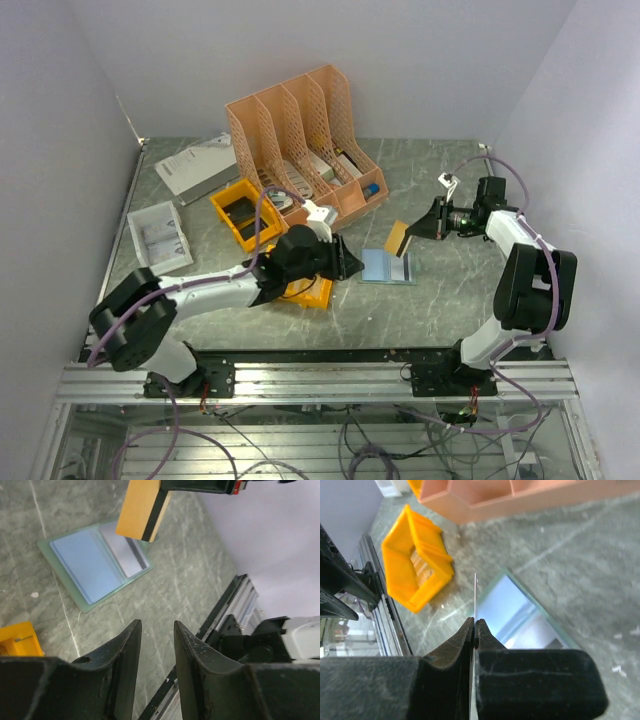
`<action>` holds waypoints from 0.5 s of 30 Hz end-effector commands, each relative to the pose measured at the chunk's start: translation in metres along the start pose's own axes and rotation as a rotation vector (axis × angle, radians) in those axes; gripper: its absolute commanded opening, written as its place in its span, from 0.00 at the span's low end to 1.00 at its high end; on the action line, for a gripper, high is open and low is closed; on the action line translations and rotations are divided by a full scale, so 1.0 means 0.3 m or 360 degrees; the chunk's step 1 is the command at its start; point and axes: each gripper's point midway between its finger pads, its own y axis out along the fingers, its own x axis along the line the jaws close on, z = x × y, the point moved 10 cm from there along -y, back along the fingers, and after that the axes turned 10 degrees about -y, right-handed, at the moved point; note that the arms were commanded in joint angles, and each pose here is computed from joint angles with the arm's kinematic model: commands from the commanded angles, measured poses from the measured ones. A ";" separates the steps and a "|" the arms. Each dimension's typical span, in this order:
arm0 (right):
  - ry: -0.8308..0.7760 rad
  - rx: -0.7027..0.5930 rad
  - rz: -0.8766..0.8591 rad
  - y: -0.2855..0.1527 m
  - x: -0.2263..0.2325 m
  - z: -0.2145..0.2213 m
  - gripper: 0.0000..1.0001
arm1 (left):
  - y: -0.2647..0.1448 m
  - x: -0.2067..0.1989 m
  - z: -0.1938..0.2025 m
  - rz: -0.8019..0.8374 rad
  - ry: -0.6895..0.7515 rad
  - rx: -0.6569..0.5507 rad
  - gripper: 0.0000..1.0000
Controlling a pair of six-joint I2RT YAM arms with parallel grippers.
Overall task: Put the credit cards into the card holder
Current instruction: Insert the credit card into the card holder.
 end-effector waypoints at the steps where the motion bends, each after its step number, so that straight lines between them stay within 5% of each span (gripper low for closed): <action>1: 0.0179 0.0182 0.0031 -0.011 -0.037 0.127 0.00 | 0.077 0.038 0.042 -0.0258 0.0064 0.0024 0.43; 15: 0.0432 0.0280 0.0013 0.028 -0.111 0.238 0.00 | 0.292 0.114 0.124 -0.0580 0.0174 0.0233 0.39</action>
